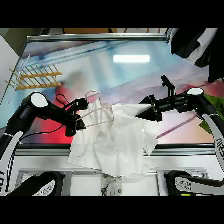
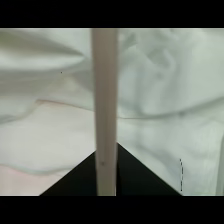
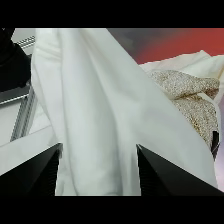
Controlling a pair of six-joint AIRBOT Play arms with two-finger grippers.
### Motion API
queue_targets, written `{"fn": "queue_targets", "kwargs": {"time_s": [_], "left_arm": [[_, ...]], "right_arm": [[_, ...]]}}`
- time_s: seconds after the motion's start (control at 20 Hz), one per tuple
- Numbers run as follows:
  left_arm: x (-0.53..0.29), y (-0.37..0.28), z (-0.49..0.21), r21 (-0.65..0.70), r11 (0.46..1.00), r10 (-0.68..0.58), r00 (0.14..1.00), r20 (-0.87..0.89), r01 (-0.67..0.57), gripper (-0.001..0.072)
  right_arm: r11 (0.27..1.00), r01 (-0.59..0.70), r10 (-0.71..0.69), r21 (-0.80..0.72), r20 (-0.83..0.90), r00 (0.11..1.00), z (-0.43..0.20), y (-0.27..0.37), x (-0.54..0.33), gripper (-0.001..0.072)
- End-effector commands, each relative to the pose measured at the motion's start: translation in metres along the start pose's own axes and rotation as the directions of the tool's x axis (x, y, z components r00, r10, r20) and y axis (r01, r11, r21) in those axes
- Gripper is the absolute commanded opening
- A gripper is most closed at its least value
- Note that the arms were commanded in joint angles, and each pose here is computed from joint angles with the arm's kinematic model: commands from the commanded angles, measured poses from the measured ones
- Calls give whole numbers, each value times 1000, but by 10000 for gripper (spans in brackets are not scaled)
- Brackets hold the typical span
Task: Fold the clothes and pants, and hang the long-sleeved shirts on hangers.
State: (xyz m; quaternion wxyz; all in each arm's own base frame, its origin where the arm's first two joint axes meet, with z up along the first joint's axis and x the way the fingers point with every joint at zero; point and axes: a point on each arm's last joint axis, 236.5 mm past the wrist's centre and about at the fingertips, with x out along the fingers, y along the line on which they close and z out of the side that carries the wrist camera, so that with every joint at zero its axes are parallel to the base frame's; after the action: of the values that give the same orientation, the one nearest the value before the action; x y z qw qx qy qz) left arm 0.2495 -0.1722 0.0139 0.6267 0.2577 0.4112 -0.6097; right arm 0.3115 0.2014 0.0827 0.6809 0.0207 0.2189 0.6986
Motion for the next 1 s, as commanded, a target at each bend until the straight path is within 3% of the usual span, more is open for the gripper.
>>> {"fn": "queue_targets", "kwargs": {"time_s": [0.0,0.05,0.1,0.15,0.2,0.85,0.9,0.95], "left_arm": [[0,0,1,1,1000,1,1000,2,-1,17],[0,0,1,1,1000,1,1000,1,-1,16],[0,0,1,1,1000,1,1000,1,-1,17],[0,0,1,1,1000,1,1000,2,-1,17],[0,0,1,1,1000,1,1000,1,-1,17],[-1,2,-2,2,1000,8,1000,-8,-8,18],[-1,3,-3,-4,1000,9,1000,-7,-9,79],[-3,5,-4,-14,1000,16,1000,-4,-16,365]], "right_arm": [[1000,-1,1,2,0,1000,0,0,0,512],[1000,-1,1,1,0,1000,0,0,0,510],[1000,-2,2,1,0,1000,0,0,0,450],[1000,-2,2,2,0,1000,0,0,0,191],[1000,-1,1,1,1,1000,0,0,0,26],[1000,-2,2,1,0,1000,0,0,0,17],[1000,-2,2,1,0,1000,0,0,0,16],[1000,-2,2,1,0,1000,0,0,0,16]]}}
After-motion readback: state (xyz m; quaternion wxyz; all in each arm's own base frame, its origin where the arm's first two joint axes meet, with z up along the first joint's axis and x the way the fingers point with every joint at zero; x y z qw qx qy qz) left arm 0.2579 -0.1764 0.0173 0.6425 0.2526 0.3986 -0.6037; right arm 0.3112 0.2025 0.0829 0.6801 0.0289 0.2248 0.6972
